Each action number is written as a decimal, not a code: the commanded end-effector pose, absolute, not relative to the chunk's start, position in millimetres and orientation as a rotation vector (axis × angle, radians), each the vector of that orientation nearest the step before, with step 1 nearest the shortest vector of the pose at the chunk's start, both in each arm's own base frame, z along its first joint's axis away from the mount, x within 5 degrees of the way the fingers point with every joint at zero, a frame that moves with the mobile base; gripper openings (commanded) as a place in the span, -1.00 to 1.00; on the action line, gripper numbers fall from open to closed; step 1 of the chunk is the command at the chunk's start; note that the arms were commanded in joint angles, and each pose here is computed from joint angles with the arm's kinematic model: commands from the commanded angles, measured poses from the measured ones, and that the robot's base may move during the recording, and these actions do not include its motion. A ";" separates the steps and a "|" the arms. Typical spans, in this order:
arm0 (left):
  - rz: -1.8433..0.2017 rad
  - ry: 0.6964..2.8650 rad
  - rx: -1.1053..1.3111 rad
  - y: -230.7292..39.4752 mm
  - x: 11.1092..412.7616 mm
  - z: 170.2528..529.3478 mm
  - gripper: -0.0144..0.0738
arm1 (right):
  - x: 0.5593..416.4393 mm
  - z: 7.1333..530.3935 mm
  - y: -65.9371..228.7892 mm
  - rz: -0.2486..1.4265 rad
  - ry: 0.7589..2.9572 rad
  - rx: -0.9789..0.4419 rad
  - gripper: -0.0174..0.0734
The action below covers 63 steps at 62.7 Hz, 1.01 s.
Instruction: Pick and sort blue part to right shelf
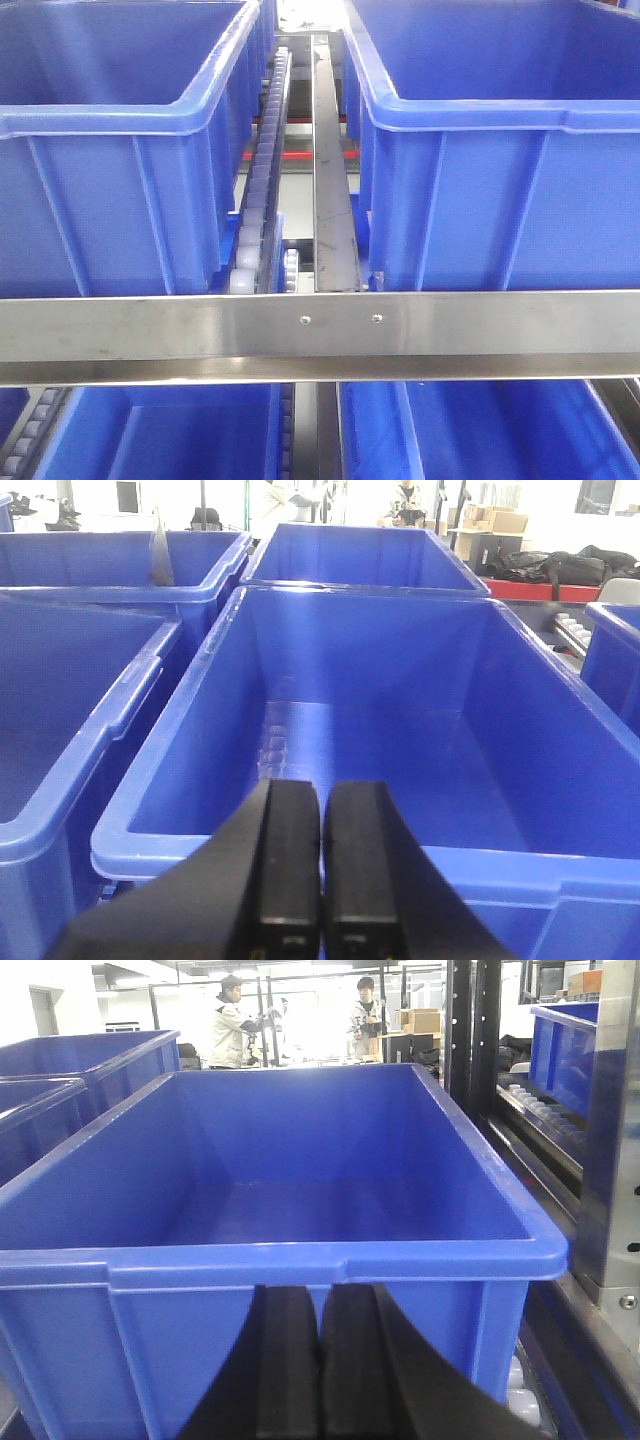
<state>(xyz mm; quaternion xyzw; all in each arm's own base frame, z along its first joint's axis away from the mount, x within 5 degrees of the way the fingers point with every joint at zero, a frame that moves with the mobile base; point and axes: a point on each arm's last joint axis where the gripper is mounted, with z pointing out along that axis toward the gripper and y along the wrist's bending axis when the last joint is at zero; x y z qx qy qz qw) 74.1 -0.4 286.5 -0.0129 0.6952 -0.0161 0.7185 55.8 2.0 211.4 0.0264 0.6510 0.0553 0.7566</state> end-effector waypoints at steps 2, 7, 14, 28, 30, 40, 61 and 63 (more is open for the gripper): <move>-0.041 1.432 -0.030 -0.3 73.2 303.6 -0.39 | 50.9 226.5 2.5 0.123 1.299 0.041 -0.51; -0.041 1.432 -0.030 -0.3 73.2 303.6 -0.39 | 50.9 226.5 2.5 0.123 1.299 0.041 -0.51; -0.041 1.432 -0.030 -0.3 73.2 303.6 -0.39 | 50.9 226.5 2.5 0.123 1.299 0.041 -0.51; -0.032 1.447 -0.024 -0.2 75.0 289.3 -0.39 | 50.9 226.5 2.5 0.123 1.299 0.041 -0.51; -0.031 1.450 -0.025 -0.1 74.4 284.3 -0.39 | 50.9 226.5 2.5 0.123 1.299 0.041 -0.51; -0.020 1.442 -0.014 -0.1 62.4 251.2 -0.39 | 50.9 226.5 2.5 0.123 1.299 0.041 -0.51; -0.052 1.462 -0.017 -1.0 55.0 206.9 -0.39 | 50.9 226.5 2.5 0.123 1.299 0.041 -0.51; -0.054 1.463 -0.012 -1.3 55.1 206.3 -0.39 | 50.9 226.5 2.5 0.123 1.299 0.041 -0.51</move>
